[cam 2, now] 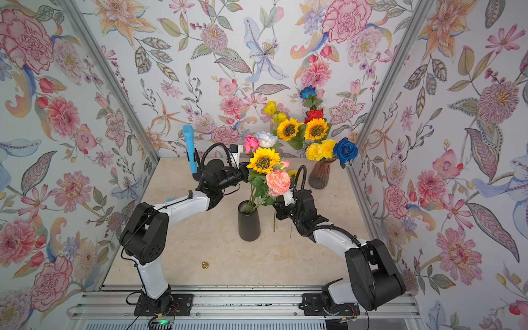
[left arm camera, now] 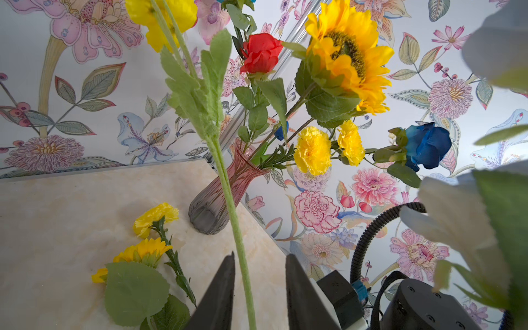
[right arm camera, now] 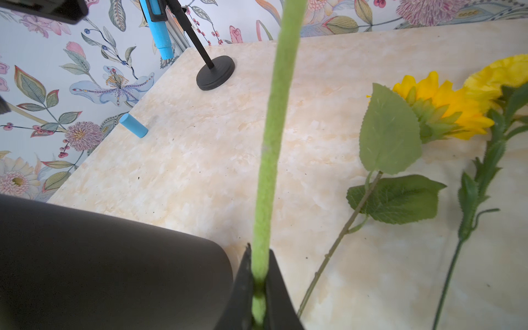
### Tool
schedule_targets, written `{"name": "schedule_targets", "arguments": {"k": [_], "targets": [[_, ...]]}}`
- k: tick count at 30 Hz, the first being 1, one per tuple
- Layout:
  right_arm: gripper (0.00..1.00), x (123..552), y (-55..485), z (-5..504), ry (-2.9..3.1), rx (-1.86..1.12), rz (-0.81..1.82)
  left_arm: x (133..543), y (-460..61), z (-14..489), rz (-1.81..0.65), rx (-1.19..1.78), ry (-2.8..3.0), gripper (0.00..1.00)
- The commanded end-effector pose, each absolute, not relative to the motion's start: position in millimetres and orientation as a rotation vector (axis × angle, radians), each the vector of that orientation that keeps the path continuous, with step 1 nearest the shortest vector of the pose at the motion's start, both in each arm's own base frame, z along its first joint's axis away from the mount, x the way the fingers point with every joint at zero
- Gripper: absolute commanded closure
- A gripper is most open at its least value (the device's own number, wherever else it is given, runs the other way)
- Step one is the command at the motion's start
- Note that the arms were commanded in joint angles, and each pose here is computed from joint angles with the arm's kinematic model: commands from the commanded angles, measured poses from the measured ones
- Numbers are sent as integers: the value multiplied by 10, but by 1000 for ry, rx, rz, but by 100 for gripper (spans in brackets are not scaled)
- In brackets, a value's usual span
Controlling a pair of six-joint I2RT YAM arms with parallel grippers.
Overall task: Pick out yellow flowers from the vase
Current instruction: Place the flower at the center of the board.
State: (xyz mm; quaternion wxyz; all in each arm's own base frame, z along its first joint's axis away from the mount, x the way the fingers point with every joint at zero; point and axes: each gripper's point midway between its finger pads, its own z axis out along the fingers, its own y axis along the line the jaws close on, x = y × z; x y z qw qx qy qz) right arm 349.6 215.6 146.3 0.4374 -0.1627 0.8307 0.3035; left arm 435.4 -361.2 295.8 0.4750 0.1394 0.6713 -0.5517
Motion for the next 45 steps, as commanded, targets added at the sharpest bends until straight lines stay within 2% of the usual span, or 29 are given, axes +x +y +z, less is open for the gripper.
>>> {"name": "schedule_targets", "arguments": {"k": [1,7,9,21,32,43,45], "targets": [[100,3518,2140,1625,2032,-403,739,4283,-3641,3218,-1340,389,1582,60],[100,3481,2016,1512,2116,-368,663,4299,-3533,3279,-1253,407,1591,39],[100,3467,1964,1449,2147,-344,637,4302,-3472,3339,-1235,412,1584,38],[100,3418,1765,890,2389,-246,493,4327,-2659,3584,-1017,349,1581,0],[100,3362,1641,576,2532,-207,389,3977,-2105,3370,-717,285,1662,0],[100,3343,1634,381,2617,-207,329,3564,-1891,3114,-648,297,1669,0],[97,3343,1641,358,2626,-213,316,3543,-1908,3023,-649,306,1687,0]]}}
